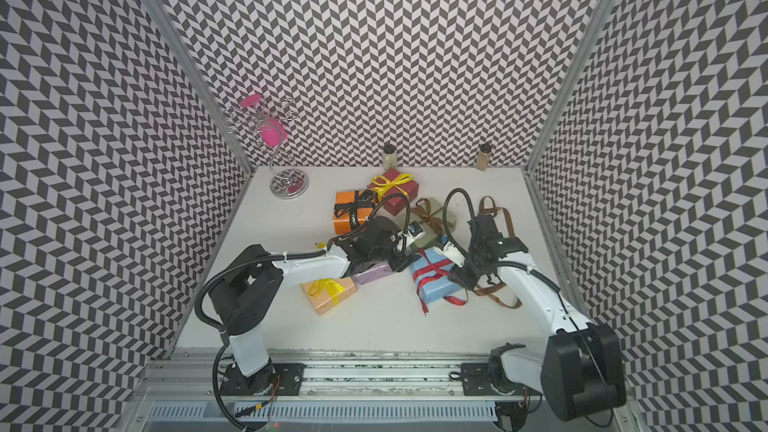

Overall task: Untie the ribbon bows on the gift boxes
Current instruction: Untie the ribbon from the gift box.

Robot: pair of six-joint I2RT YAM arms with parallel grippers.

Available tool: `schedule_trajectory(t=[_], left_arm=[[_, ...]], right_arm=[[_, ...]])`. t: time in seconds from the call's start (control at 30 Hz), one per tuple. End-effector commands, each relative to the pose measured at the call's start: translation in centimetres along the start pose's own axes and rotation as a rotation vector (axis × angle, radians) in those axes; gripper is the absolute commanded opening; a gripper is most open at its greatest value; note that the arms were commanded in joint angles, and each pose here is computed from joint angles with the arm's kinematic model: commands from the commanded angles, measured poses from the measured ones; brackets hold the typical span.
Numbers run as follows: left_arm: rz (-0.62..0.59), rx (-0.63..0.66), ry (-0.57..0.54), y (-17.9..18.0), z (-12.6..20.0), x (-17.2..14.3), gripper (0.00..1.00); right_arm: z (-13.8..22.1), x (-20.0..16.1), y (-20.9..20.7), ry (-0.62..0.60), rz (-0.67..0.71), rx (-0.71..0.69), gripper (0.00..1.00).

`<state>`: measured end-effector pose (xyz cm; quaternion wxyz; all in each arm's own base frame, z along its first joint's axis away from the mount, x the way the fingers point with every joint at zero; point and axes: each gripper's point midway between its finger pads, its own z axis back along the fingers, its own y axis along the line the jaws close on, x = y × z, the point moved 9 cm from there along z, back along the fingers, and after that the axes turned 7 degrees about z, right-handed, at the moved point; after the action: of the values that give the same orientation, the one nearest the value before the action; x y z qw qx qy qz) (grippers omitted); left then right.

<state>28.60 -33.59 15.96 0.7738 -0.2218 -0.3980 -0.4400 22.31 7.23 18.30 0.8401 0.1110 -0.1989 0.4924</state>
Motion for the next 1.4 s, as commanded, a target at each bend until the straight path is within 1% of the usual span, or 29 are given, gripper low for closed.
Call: schedule_trajectory(t=[0.0,0.07,0.13,0.23,0.53,0.63,0.7,0.87,0.97,1.13,1.2,1.23,1.3,1.37], left_arm=[[-0.003,0.003,-0.006,0.2,0.5,0.7,0.68],[-0.004,0.004,-0.005,0.2,0.5,0.7,0.68],[-0.004,0.005,-0.003,0.3,0.5,0.6,0.68],[-0.003,0.008,-0.005,0.3,0.6,0.7,0.68],[0.001,0.006,-0.005,0.5,0.7,0.6,0.68],[0.003,0.004,-0.005,0.4,0.7,0.5,0.68],[0.004,0.002,-0.005,0.4,0.7,0.5,0.68],[0.003,0.003,-0.009,0.4,0.8,0.7,0.68],[0.003,0.004,-0.011,0.5,0.9,0.7,0.68],[0.005,0.004,-0.015,0.5,1.0,0.8,0.68],[0.005,0.004,-0.017,0.5,1.1,0.9,0.68],[0.005,0.006,-0.018,0.6,1.1,0.9,0.68],[0.004,0.006,-0.019,0.5,1.2,0.9,0.68],[0.007,0.007,-0.022,0.6,1.3,1.0,0.68]], right_arm=[[-0.8,0.1,-0.7,-0.014,-0.010,-0.034,0.29],[-0.9,0.1,-1.0,-0.017,-0.020,-0.045,0.18],[-0.9,0.2,-1.1,-0.019,-0.028,-0.060,0.10],[-0.3,0.3,-1.5,-0.026,-0.042,-0.110,0.06],[3.6,-0.8,-2.3,-0.075,-0.097,-0.247,0.06],[4.1,-1.6,-2.5,-0.068,-0.114,-0.275,0.07],[4.3,-2.0,-2.6,-0.055,-0.124,-0.291,0.10],[4.9,-3.5,-3.2,-0.030,-0.179,-0.353,0.10],[4.9,-4.1,-3.2,-0.028,-0.187,-0.349,0.10],[5.4,-3.6,-3.2,-0.032,-0.179,-0.327,0.11],[6.0,-3.3,-3.3,-0.046,-0.175,-0.342,0.03],[6.2,-3.2,-3.4,-0.052,-0.175,-0.350,0.00],[6.5,-3.0,-3.8,-0.053,-0.196,-0.381,0.00],[7.2,-3.2,-4.6,-0.058,-0.244,-0.463,0.00]])
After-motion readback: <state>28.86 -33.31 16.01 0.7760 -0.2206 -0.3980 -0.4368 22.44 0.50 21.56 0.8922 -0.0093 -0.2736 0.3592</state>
